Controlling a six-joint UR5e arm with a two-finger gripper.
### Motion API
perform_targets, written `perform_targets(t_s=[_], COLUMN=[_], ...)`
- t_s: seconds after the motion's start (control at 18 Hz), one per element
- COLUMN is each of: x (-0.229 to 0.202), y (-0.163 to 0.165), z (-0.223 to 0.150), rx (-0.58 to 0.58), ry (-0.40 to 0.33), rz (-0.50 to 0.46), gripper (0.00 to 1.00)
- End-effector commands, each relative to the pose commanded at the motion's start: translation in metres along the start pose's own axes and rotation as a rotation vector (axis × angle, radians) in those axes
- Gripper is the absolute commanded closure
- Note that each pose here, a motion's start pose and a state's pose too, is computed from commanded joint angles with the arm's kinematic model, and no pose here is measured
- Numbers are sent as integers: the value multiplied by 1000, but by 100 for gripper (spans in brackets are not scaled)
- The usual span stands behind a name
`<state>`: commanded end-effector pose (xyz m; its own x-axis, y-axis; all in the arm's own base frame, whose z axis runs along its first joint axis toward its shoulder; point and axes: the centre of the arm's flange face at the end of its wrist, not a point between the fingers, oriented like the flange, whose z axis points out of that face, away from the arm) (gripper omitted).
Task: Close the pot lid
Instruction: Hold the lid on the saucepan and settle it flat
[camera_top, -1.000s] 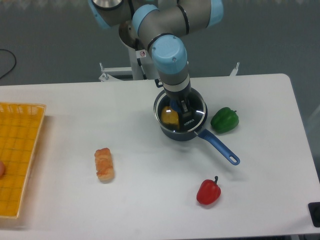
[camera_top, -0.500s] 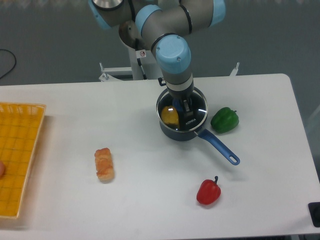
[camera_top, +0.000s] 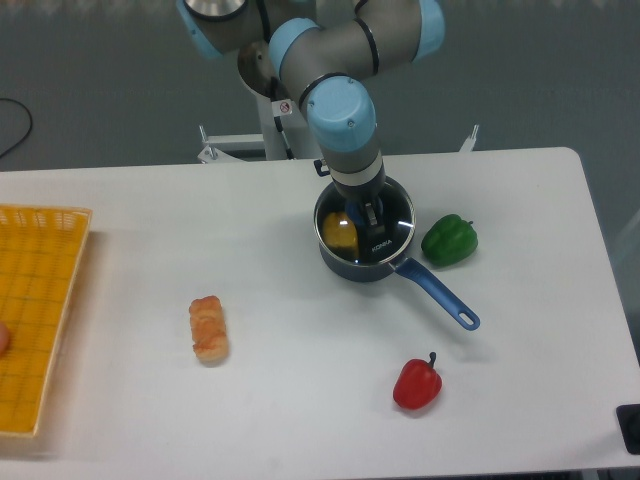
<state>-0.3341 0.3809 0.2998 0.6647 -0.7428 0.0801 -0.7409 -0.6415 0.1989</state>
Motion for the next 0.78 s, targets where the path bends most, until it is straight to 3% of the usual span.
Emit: perform_targets(t_s=[0.78], x=[0], y=[0], z=[0], rx=[3], ry=[1], rz=[3], gripper=[51])
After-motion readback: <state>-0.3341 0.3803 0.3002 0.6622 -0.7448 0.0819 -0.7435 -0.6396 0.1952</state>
